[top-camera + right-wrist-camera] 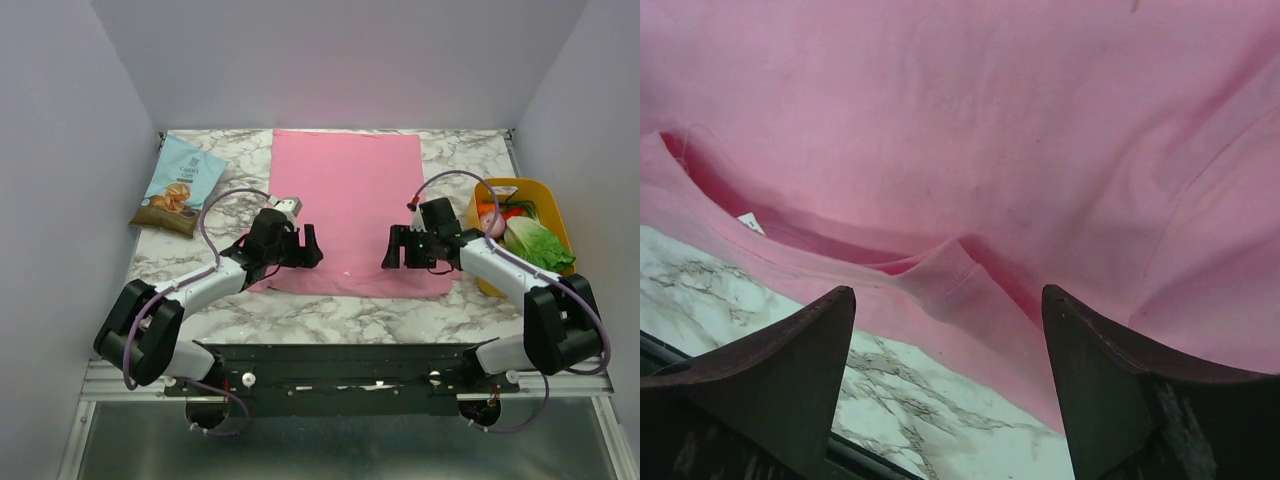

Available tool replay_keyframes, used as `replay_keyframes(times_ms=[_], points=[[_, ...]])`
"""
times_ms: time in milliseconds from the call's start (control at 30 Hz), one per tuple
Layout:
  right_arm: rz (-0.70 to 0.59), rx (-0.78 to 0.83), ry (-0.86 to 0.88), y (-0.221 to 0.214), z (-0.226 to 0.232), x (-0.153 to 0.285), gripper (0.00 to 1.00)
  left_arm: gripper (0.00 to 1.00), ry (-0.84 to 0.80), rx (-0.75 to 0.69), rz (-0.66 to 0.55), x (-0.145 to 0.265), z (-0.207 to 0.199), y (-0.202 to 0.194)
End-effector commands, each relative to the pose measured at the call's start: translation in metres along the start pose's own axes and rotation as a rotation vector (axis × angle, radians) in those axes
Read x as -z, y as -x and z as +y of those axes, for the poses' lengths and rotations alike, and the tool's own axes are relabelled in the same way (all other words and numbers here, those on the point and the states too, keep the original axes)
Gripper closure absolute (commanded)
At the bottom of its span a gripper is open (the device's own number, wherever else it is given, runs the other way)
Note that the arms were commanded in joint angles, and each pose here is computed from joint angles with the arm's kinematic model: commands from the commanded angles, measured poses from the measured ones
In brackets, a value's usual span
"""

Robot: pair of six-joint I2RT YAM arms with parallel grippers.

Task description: Pin the brooch onto the clothing

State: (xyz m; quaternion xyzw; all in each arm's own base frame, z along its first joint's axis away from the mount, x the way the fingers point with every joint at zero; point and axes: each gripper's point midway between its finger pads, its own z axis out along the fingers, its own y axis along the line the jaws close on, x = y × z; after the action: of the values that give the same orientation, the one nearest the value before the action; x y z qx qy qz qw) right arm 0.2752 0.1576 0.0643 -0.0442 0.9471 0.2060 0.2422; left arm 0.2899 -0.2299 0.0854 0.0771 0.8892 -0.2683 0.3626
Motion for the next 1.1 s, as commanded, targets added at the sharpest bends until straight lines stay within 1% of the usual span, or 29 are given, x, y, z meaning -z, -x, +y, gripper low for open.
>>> replay_keyframes(times_ms=[0,67,100,167,200,267,300,333,367,433,467,533,567,633,667,800,867,967,1067], points=[[0.035,0.033,0.041,-0.005,0.006,-0.011,0.18,0.16,-0.051,-0.004,0.013,-0.005,-0.007,-0.007],[0.058,0.037,0.064,-0.01,0.009,-0.014,0.21,0.23,-0.056,0.003,0.02,-0.006,-0.007,-0.011],[0.072,0.038,0.07,-0.014,0.009,-0.016,0.23,0.29,-0.055,0.007,0.024,-0.006,-0.006,-0.014],[0.095,0.034,0.1,-0.02,0.014,-0.017,0.27,0.36,-0.064,0.009,0.022,-0.006,-0.007,-0.014],[0.102,0.031,0.113,-0.021,0.016,-0.017,0.31,0.43,-0.064,0.008,0.024,-0.005,-0.007,-0.016],[0.123,0.026,0.142,-0.027,0.02,-0.019,0.39,0.48,-0.069,0.007,0.025,-0.005,-0.008,-0.016],[0.124,0.026,0.15,-0.027,0.021,-0.019,0.39,0.51,-0.07,0.009,0.029,-0.004,-0.007,-0.018],[0.128,0.028,0.153,-0.029,0.021,-0.019,0.4,0.53,-0.073,0.008,0.03,-0.004,-0.008,-0.019],[0.129,0.03,0.167,-0.029,0.024,-0.018,0.46,0.54,-0.075,0.008,0.031,-0.003,-0.008,-0.019],[0.13,0.036,0.179,-0.031,0.026,-0.017,0.48,0.56,-0.084,0.009,0.032,-0.001,-0.009,-0.022],[0.139,0.037,0.189,-0.033,0.027,-0.017,0.55,0.56,-0.083,0.011,0.038,0.0,-0.008,-0.024],[0.148,0.039,0.199,-0.036,0.027,-0.017,0.6,0.57,-0.083,0.015,0.044,0.001,-0.007,-0.029],[0.16,0.035,0.213,-0.04,0.029,-0.017,0.68,0.58,-0.084,0.023,0.046,0.002,-0.007,-0.03],[0.169,0.033,0.223,-0.043,0.03,-0.016,0.77,0.6,-0.097,0.029,0.05,0.004,-0.008,-0.034],[0.173,0.032,0.233,-0.045,0.031,-0.015,0.84,0.61,-0.103,0.031,0.05,0.005,-0.008,-0.036],[0.181,0.029,0.237,-0.054,0.032,-0.006,0.89,0.68,-0.129,0.049,0.048,0.014,-0.012,-0.042],[0.162,0.032,0.223,-0.052,0.031,0.001,0.91,0.69,-0.136,0.048,0.038,0.022,-0.014,-0.041],[0.174,-0.009,0.173,-0.056,0.026,0.01,0.92,0.71,-0.131,0.051,0.029,0.034,-0.016,-0.042],[0.204,-0.043,0.171,-0.065,0.028,0.016,0.92,0.73,-0.135,0.056,0.019,0.047,-0.018,-0.044]])
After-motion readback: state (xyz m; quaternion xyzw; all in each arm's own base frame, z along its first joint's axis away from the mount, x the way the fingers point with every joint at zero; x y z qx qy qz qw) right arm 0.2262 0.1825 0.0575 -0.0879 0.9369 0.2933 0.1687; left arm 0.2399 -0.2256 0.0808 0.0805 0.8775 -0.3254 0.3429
